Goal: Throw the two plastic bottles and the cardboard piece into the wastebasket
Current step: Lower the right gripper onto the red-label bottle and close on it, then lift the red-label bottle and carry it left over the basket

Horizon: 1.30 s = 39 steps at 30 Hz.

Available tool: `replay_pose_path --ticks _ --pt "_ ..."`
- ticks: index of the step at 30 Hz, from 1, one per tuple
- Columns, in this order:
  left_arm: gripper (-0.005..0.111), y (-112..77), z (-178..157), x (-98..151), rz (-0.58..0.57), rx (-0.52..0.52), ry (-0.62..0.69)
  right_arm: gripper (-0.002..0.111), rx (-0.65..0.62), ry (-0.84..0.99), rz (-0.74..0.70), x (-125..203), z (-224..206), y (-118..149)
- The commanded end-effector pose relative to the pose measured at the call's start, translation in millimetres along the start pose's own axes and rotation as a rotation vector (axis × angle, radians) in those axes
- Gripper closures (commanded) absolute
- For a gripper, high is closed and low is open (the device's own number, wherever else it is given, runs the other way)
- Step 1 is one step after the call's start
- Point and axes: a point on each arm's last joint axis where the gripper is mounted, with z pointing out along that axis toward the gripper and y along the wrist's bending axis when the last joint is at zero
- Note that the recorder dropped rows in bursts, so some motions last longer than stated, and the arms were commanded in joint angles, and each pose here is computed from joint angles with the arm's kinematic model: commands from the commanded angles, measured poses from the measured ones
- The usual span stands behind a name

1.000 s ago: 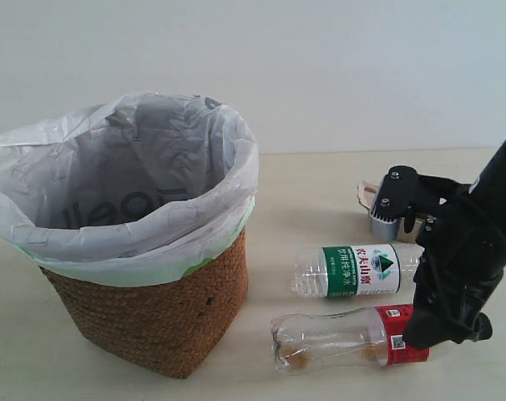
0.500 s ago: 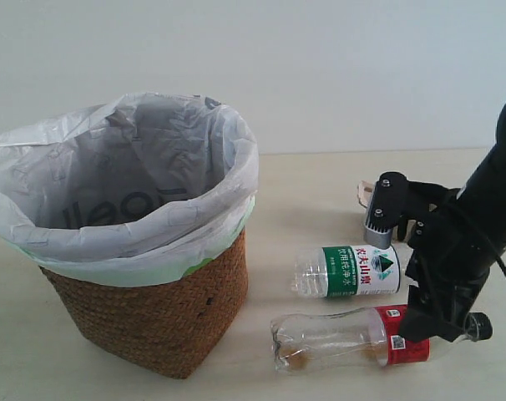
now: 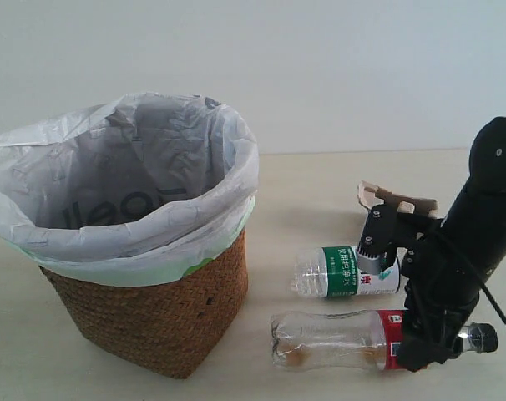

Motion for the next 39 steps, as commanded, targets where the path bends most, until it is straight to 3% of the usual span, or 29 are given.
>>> replay_pose_path --ticks 1,6,17,21,27,34,39 --pt "0.103 0.3 0.2 1.2 0.009 -0.004 0.002 0.037 -0.053 0.033 0.063 2.3 13.6 0.0" --pt "0.103 0.3 0.2 1.2 0.009 -0.004 0.002 0.040 -0.145 0.058 0.123 4.1 24.3 4.8" --pt "0.103 0.3 0.2 1.2 0.009 -0.004 0.002 0.109 -0.353 0.197 0.347 12.3 37.8 19.2" --pt "0.103 0.3 0.2 1.2 0.009 -0.004 0.002 0.108 -0.416 0.227 0.439 12.5 43.7 23.2" --pt "0.103 0.3 0.2 1.2 0.009 -0.004 0.002 0.108 -0.457 0.166 0.452 4.9 23.5 30.6" --pt "0.103 0.3 0.2 1.2 0.009 -0.004 0.002 0.108 -0.302 -0.024 0.380 -5.1 -38.3 41.3" --pt "0.103 0.3 0.2 1.2 0.009 -0.004 0.002 0.108 -0.073 -0.232 0.370 -9.0 -89.2 48.8"
